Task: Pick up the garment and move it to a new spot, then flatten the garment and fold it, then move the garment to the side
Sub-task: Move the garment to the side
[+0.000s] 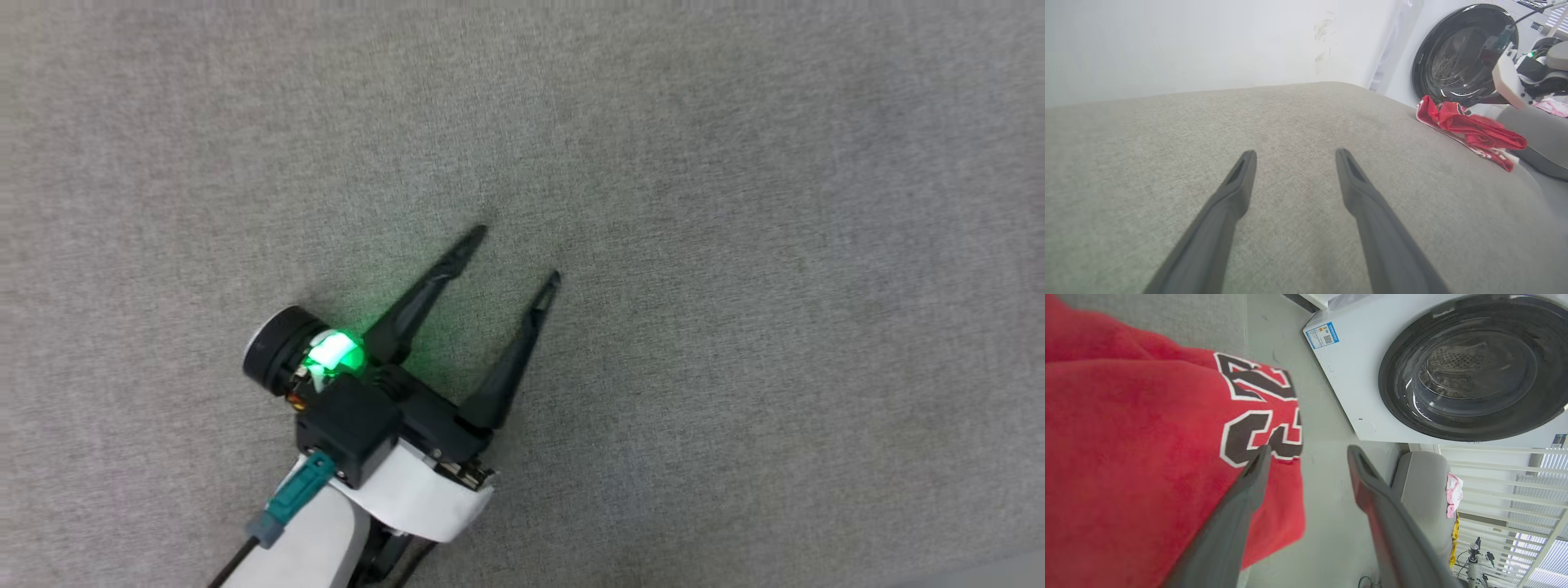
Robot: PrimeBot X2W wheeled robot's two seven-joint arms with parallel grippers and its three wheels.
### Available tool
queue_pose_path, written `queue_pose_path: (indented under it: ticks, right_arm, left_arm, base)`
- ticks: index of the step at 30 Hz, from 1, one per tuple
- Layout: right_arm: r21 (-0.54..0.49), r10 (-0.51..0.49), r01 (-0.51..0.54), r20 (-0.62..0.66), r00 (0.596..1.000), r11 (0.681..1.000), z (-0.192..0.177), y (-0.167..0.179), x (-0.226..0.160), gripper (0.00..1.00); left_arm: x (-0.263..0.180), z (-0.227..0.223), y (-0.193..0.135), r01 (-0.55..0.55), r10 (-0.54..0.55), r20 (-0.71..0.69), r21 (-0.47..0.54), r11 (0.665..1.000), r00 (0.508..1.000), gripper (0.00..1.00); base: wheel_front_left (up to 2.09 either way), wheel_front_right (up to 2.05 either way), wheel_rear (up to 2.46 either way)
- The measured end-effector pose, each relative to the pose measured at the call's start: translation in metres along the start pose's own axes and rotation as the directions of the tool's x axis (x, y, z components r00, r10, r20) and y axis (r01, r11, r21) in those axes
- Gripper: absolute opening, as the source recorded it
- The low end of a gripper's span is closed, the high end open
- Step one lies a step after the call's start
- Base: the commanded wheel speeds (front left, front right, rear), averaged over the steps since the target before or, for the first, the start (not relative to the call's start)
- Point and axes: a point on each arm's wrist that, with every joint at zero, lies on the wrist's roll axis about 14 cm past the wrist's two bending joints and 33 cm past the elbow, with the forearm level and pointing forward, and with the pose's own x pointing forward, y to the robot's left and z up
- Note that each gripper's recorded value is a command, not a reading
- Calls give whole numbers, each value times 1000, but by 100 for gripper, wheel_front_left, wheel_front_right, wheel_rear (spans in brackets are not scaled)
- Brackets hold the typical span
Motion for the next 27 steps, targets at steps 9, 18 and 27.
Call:
queue_pose_path:
  ticks: [9, 18, 27]
  right_arm:
    - [129, -2, -45, 337, 942, 991, 84, -10, -50, 100]
    - [295, -49, -277, 761, 647, 914, 177, 3, -167, 100]
    - [332, -120, -554, 916, 384, 764, 187, 45, -263, 100]
  left_arm:
    - [-28, 56, 25, -189, 184, 98, 36, 981, 978, 100]
    - [-94, 127, 56, -440, 408, 248, 89, 894, 879, 100]
    - [-164, 151, 65, -604, 556, 299, 92, 792, 775, 100]
  base:
    - [0, 0, 0]
    - [0, 0, 0]
    - [0, 0, 0]
